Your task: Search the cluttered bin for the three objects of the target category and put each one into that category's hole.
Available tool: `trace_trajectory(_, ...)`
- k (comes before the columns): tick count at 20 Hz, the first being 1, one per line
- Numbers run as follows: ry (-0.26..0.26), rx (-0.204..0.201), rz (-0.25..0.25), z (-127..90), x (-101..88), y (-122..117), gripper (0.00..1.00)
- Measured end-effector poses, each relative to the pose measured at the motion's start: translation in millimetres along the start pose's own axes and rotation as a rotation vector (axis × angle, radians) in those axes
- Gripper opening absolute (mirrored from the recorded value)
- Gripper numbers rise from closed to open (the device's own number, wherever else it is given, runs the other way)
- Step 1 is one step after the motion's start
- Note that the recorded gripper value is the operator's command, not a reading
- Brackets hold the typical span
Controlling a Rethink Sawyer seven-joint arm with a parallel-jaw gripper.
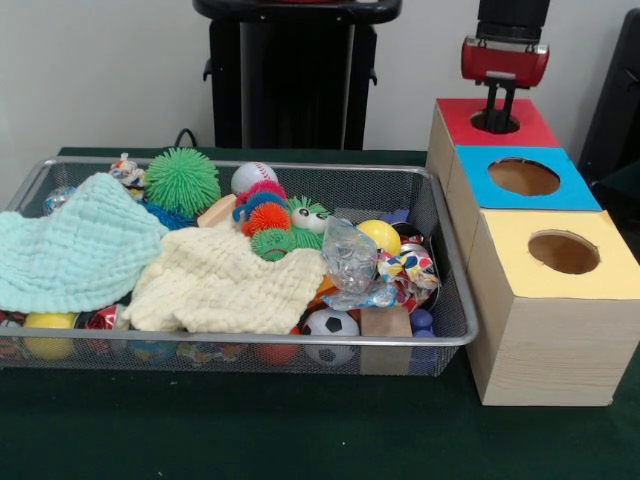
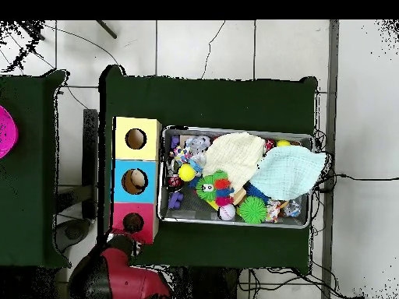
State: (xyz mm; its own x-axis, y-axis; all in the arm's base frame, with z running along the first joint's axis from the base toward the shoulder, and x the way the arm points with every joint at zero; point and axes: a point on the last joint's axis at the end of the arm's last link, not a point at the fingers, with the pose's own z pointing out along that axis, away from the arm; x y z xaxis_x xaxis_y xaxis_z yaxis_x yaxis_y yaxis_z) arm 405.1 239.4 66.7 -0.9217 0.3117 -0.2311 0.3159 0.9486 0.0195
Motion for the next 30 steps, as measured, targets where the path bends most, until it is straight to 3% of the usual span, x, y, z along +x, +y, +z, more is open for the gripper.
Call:
trace_trajectory(4, 0.034, 0.010, 0.002, -24.3, -3.3, 0.0, 0.00)
trace_trajectory(6, 0.065, 0.014, 0.012, -46.2, -6.3, -2.6, 0.00)
trace_trajectory(12, 0.097, 0.007, 0.030, -71.5, -11.6, -5.2, 0.00)
trace_trajectory(21, 0.060, -0.008, 0.078, -87.5, -36.4, -16.8, 0.00)
trace_trajectory(30, -0.009, 0.038, 0.112, -88.9, -86.5, -76.1, 0.00)
